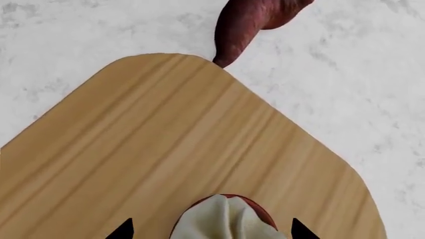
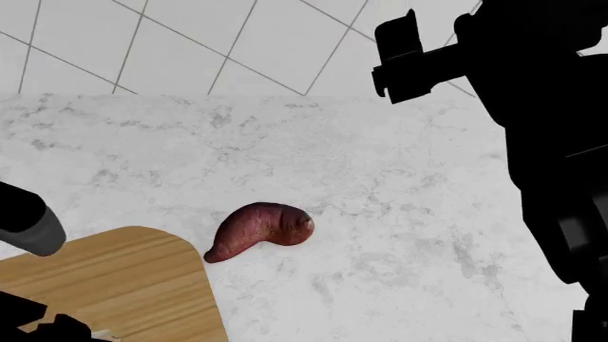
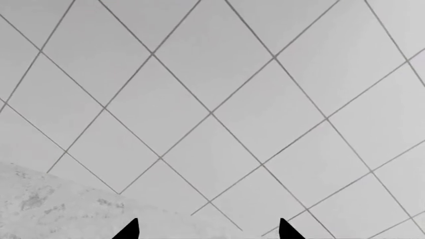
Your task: Clear the non-vegetable object off the cutting board and place the vegetables onto it.
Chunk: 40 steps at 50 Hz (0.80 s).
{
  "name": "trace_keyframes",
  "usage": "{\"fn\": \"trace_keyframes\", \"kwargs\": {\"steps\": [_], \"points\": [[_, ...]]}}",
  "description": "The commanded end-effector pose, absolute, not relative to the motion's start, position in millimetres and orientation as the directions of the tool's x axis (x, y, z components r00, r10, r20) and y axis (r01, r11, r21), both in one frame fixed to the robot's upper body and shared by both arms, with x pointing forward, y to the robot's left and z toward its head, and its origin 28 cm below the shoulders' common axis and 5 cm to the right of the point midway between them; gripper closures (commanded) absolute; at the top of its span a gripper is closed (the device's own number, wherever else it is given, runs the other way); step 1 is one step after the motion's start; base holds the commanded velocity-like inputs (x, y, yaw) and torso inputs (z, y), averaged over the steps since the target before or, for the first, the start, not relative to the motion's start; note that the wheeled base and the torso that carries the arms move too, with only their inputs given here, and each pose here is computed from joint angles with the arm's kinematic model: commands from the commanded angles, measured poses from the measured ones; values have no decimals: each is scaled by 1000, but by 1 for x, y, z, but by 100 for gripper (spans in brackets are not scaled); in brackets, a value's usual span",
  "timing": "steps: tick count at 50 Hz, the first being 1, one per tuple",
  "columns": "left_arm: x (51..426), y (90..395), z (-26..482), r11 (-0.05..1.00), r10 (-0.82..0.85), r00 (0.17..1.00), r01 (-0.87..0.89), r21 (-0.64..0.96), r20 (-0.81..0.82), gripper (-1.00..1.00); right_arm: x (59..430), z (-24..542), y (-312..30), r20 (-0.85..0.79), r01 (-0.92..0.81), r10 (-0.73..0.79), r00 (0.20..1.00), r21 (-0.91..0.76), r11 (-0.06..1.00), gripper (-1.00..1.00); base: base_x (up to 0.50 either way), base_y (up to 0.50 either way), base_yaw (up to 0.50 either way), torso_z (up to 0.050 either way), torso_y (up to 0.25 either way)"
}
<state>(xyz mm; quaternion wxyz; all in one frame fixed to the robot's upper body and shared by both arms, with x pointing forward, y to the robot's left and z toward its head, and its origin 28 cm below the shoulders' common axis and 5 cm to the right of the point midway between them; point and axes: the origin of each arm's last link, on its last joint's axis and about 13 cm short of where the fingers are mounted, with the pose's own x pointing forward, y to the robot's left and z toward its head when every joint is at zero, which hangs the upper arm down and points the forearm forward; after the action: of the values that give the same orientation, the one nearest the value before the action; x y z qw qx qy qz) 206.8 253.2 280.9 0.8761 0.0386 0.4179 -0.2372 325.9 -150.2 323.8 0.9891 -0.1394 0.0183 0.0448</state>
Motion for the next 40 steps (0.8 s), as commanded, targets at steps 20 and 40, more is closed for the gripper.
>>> {"fn": "trace_keyframes", "kwargs": {"steps": [20, 40], "points": [[198, 250, 254, 853, -388, 490, 513, -101, -781, -100, 321, 326, -145, -2, -93, 95, 995, -238, 967, -100, 0, 0, 0, 0, 0], [193, 249, 289, 859, -373, 594, 511, -24, -712, 100, 318, 328, -146, 8, -89, 94, 996, -233, 968, -100, 0, 0, 0, 0, 0]]}}
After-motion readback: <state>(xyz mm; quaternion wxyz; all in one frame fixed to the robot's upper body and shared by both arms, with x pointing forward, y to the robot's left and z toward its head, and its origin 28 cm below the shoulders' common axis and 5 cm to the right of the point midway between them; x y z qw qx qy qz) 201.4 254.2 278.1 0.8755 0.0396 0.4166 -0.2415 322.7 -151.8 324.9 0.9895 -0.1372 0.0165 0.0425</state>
